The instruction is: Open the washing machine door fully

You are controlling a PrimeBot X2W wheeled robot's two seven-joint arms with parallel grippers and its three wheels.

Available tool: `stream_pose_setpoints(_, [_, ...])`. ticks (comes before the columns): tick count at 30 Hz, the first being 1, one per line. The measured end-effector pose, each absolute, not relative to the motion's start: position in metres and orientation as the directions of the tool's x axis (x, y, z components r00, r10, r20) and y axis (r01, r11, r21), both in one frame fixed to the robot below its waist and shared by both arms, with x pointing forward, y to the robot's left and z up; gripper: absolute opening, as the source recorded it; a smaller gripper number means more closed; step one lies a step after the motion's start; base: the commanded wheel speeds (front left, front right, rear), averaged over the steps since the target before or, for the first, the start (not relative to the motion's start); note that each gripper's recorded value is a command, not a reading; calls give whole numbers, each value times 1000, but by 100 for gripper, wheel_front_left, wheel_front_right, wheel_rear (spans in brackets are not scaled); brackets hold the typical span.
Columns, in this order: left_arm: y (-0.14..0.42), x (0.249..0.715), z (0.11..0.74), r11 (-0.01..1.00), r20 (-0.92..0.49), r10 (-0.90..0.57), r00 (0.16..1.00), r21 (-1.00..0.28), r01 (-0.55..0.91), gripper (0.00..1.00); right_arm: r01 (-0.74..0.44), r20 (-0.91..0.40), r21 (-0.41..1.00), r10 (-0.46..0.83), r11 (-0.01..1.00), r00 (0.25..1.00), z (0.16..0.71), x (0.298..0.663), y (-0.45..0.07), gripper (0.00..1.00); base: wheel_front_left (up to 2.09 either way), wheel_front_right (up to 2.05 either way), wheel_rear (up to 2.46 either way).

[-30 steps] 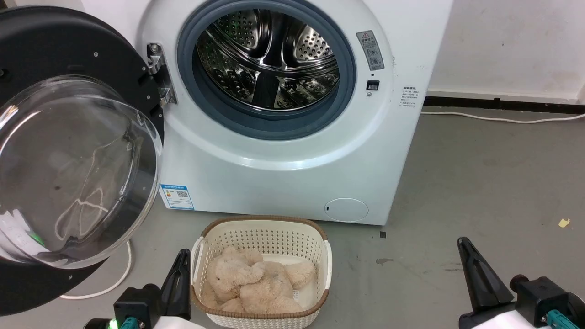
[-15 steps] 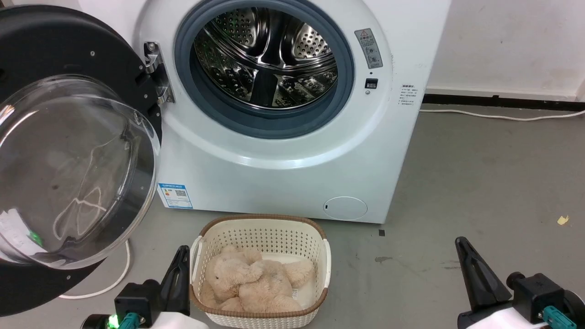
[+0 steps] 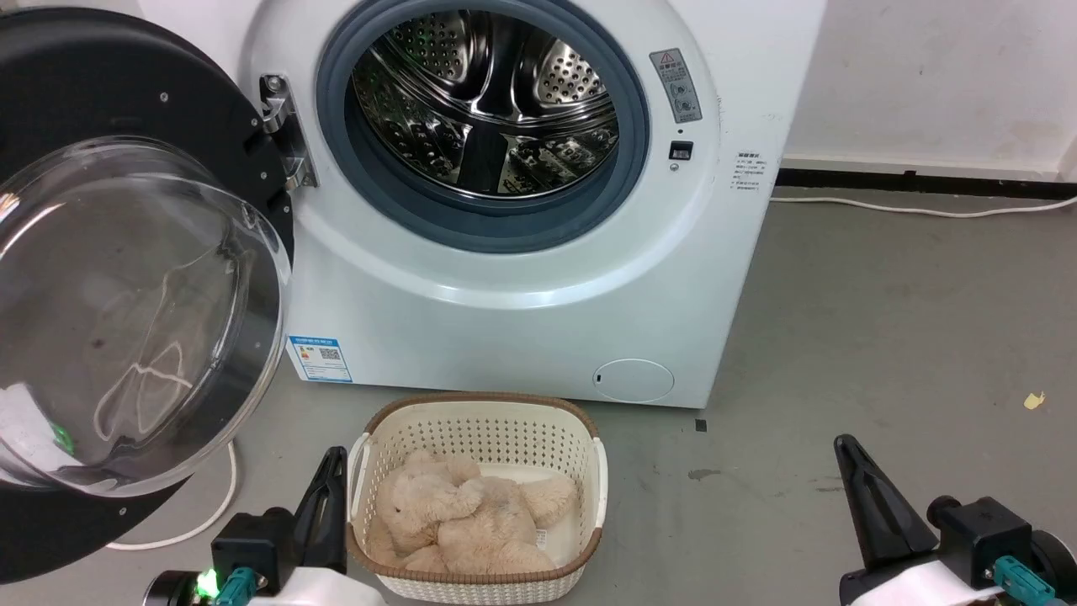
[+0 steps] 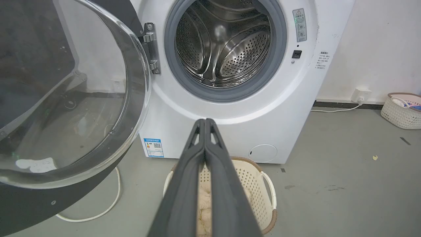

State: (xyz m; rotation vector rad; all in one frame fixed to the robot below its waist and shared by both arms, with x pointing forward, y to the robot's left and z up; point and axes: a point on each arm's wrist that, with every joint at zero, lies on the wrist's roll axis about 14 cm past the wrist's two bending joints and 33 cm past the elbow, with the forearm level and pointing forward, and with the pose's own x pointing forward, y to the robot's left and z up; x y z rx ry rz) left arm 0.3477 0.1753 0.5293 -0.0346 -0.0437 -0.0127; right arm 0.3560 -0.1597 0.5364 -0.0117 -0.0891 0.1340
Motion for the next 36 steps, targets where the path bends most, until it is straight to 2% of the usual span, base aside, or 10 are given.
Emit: stream_pose_setpoints(36, [176, 359, 530, 1000, 31, -8, 999, 2, 8, 0, -130, 32, -31, 131, 991, 991, 528, 361, -161, 0, 0, 0, 0])
